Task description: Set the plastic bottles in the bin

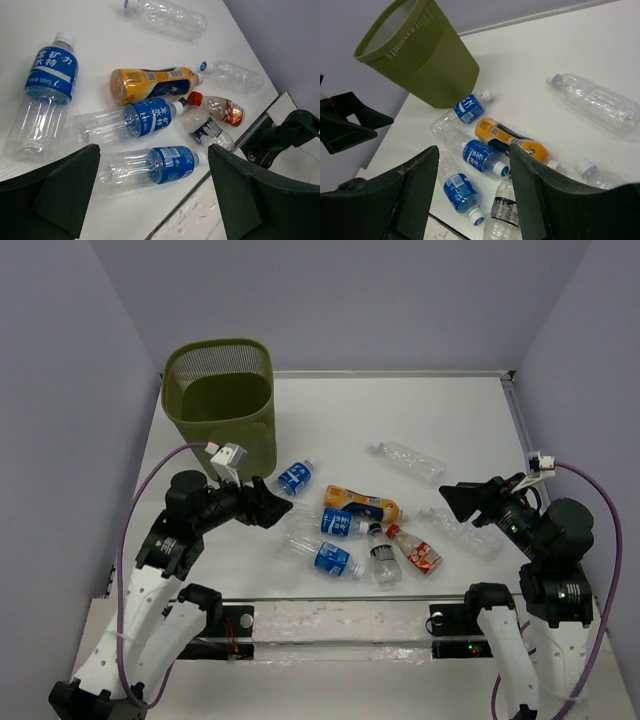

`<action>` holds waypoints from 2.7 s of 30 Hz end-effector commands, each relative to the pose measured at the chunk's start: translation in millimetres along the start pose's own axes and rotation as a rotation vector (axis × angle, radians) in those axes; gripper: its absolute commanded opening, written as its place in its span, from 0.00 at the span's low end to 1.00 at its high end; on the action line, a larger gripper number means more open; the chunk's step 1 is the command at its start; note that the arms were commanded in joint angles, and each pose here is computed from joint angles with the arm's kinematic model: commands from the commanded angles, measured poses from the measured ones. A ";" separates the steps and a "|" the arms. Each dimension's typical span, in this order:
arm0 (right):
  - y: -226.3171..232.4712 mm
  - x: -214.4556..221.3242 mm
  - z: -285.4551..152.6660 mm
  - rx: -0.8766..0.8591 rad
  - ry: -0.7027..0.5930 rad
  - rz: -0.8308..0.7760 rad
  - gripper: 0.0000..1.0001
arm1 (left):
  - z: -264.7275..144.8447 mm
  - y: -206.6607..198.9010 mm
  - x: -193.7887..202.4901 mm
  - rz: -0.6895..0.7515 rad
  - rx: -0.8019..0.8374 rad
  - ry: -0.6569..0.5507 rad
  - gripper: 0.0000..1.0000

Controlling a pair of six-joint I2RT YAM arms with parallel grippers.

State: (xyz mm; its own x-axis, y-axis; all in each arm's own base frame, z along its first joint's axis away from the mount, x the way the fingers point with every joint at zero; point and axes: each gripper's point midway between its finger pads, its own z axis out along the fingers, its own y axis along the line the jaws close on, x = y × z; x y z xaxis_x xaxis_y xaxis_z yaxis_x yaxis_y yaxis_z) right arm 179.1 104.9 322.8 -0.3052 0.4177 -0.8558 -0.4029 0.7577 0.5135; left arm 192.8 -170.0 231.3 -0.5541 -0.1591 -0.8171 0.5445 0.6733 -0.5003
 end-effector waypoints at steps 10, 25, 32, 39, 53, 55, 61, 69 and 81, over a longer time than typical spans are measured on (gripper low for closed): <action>12.2 11.8 11.2 -0.158 0.008 0.000 0.63 | 65.8 52.3 -31.7 0.115 -0.396 0.039 0.98; 18.9 30.8 6.8 -0.248 0.025 -0.009 0.63 | 127.6 53.8 -25.6 0.329 -0.532 0.061 0.93; 26.4 36.5 -0.8 -0.289 0.028 -0.024 0.63 | 150.7 80.5 -19.3 0.404 -0.635 0.077 0.94; 27.1 40.7 -2.8 -0.300 0.029 -0.018 0.63 | 175.0 110.1 -9.0 0.481 -0.753 0.129 0.94; 34.6 56.3 -7.5 -0.375 0.087 0.010 0.64 | 200.1 157.9 18.7 0.512 -0.869 0.252 0.95; 34.4 55.9 -7.0 -0.373 0.087 0.011 0.64 | 201.4 162.3 24.2 0.515 -0.879 0.270 0.95; 33.4 54.8 -5.5 -0.366 0.090 0.018 0.66 | 201.0 166.0 39.9 0.510 -0.869 0.332 0.92; 33.1 56.3 -6.8 -0.361 0.093 0.022 0.68 | 200.3 160.9 30.9 0.505 -0.870 0.313 0.52; 33.5 60.1 0.9 -0.409 0.132 0.052 0.68 | 132.7 43.1 -173.6 0.442 -0.738 -0.232 0.41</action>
State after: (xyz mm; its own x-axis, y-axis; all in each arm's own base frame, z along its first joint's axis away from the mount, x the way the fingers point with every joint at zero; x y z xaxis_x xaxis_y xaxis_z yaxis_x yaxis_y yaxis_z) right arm 147.4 151.0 283.5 -0.4312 0.3686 -0.8235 -0.6461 0.5109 0.5670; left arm 392.6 -212.0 152.8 -0.4865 0.3329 -0.8077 0.1598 0.9429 0.2924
